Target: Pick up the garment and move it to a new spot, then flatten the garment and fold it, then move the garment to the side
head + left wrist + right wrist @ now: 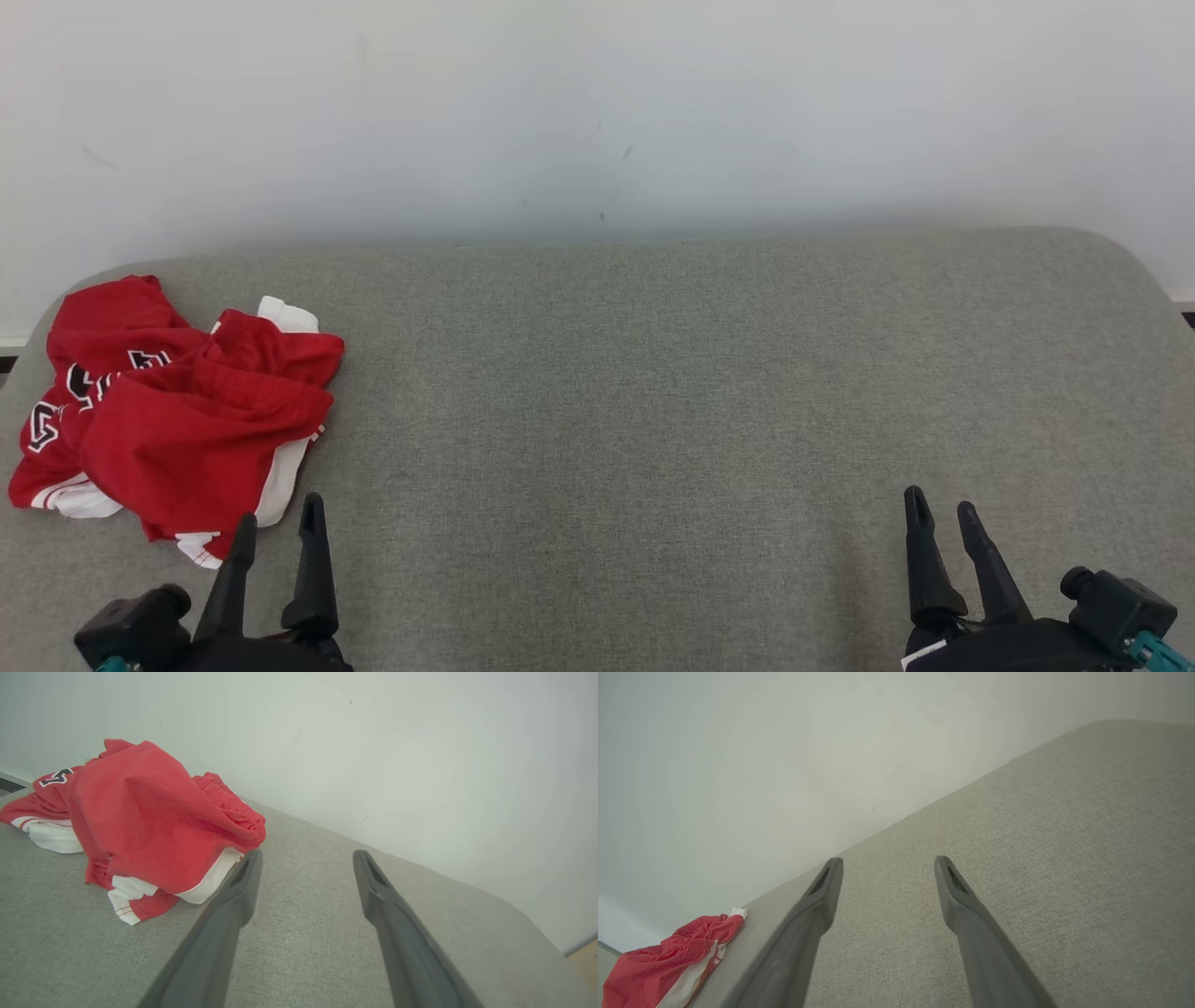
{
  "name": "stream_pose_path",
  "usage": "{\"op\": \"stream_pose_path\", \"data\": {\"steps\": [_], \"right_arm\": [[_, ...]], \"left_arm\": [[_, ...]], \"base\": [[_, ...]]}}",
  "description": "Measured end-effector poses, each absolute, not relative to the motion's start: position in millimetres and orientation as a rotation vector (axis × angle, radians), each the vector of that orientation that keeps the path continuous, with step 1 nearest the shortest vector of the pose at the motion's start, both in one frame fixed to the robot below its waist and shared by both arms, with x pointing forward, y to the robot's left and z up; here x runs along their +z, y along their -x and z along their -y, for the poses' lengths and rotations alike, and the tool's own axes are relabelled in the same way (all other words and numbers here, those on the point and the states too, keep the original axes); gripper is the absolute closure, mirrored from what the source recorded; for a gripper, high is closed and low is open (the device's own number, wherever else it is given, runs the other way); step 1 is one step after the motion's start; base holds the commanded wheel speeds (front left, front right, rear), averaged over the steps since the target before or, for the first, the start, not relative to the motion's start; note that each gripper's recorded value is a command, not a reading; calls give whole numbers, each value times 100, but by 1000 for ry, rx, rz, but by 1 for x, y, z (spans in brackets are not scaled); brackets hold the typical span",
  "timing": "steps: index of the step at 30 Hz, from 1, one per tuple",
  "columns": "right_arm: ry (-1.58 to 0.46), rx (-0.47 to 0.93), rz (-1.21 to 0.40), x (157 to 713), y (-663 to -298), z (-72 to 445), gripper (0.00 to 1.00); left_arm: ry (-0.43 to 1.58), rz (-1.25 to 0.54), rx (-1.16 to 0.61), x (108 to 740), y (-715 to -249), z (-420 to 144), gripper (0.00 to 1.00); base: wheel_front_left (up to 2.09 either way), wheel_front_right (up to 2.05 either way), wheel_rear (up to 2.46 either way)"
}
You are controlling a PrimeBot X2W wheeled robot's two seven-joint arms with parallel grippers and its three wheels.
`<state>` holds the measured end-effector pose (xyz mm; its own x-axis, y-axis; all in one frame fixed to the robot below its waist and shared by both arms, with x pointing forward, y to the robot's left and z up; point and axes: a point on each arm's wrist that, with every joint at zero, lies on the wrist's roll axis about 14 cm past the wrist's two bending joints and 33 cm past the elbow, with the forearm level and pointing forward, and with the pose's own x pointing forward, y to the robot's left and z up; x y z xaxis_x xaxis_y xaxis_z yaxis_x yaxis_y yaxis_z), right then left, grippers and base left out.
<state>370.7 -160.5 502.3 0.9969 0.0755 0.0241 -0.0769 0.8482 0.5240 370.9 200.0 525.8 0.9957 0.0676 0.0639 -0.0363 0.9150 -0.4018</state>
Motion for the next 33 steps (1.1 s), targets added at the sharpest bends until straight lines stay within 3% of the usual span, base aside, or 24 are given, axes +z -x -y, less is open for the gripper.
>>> {"op": "stream_pose_path", "data": {"steps": [33], "right_arm": [[-273,167,60,510,-364,139,0]], "left_arm": [[128,163,35,542,-362,-199,0]], "base": [[0,0,0]]}}
